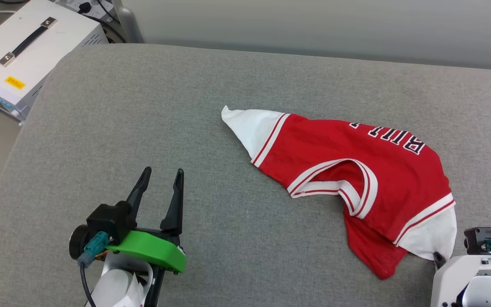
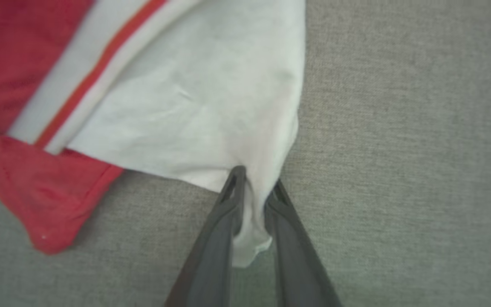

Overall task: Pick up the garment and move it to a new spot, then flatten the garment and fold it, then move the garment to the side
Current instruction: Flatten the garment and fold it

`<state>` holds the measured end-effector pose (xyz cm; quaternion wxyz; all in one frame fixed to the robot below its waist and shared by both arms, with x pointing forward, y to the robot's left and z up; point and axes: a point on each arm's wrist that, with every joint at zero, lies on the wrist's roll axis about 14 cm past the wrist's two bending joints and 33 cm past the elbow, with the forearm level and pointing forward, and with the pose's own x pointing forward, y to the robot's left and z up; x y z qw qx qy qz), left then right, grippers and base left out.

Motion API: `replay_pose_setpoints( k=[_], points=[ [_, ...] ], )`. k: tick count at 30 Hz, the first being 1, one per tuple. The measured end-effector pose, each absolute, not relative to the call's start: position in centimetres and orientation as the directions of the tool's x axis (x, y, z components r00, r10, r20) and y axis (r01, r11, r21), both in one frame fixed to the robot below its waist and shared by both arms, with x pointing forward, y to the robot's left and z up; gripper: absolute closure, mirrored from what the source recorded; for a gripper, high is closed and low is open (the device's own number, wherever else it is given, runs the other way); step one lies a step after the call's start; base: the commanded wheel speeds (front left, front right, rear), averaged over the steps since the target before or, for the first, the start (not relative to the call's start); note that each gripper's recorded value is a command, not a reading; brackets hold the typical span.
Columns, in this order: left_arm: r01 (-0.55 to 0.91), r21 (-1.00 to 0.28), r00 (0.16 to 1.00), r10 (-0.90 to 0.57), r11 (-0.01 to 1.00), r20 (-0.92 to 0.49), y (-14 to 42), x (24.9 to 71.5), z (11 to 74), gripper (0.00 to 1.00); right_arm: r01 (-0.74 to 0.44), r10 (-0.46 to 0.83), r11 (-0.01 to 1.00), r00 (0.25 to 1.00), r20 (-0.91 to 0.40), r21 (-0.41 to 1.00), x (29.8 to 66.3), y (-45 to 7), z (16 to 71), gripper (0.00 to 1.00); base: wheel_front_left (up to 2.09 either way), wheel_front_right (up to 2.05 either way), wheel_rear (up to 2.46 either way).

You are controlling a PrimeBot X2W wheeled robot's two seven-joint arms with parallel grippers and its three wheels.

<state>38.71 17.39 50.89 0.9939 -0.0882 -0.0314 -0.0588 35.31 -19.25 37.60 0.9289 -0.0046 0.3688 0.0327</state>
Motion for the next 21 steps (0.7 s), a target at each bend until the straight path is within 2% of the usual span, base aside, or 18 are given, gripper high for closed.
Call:
replay_pose_setpoints(
  k=[6,12,15,19,20,21],
  points=[
    [0.126,-0.174,0.99,-0.112,0.977,0.088,17.1,38.5,51.4,0.0,-0.084,0.0,0.991,0.767,-0.642,-0.101,35.9,-22.1,39.4,1.0,0.0,0.0,0.0],
    [0.14,-0.178,0.986,-0.121,0.974,0.116,16.7,38.3,52.4,0.0,-0.12,-0.114,0.928,0.811,-0.574,-0.353,36.8,-27.9,43.3,1.0,0.0,0.0,0.0],
    [0.141,-0.18,0.986,-0.12,0.974,0.119,16.7,38.1,52.5,0.0,-0.124,-0.172,0.885,0.808,-0.563,-0.449,36.9,-31.0,44.6,1.0,0.0,0.0,0.0],
    [0.14,-0.184,0.986,-0.12,0.973,0.116,16.6,38.1,52.4,0.0,-0.139,-0.177,0.889,0.775,-0.607,-0.437,36.3,-31.7,43.3,1.0,0.0,0.0,0.0],
    [0.142,-0.184,0.986,-0.123,0.973,0.113,16.5,38.1,52.3,0.0,-0.142,-0.173,0.897,0.759,-0.628,-0.419,35.9,-31.6,42.6,0.71,0.0,0.0,0.0],
    [0.146,-0.184,0.986,-0.127,0.972,0.11,16.4,38.0,52.2,0.0,-0.145,-0.172,0.901,0.746,-0.643,-0.408,35.6,-31.6,41.9,0.0,0.0,0.0,0.0]
  ],
)
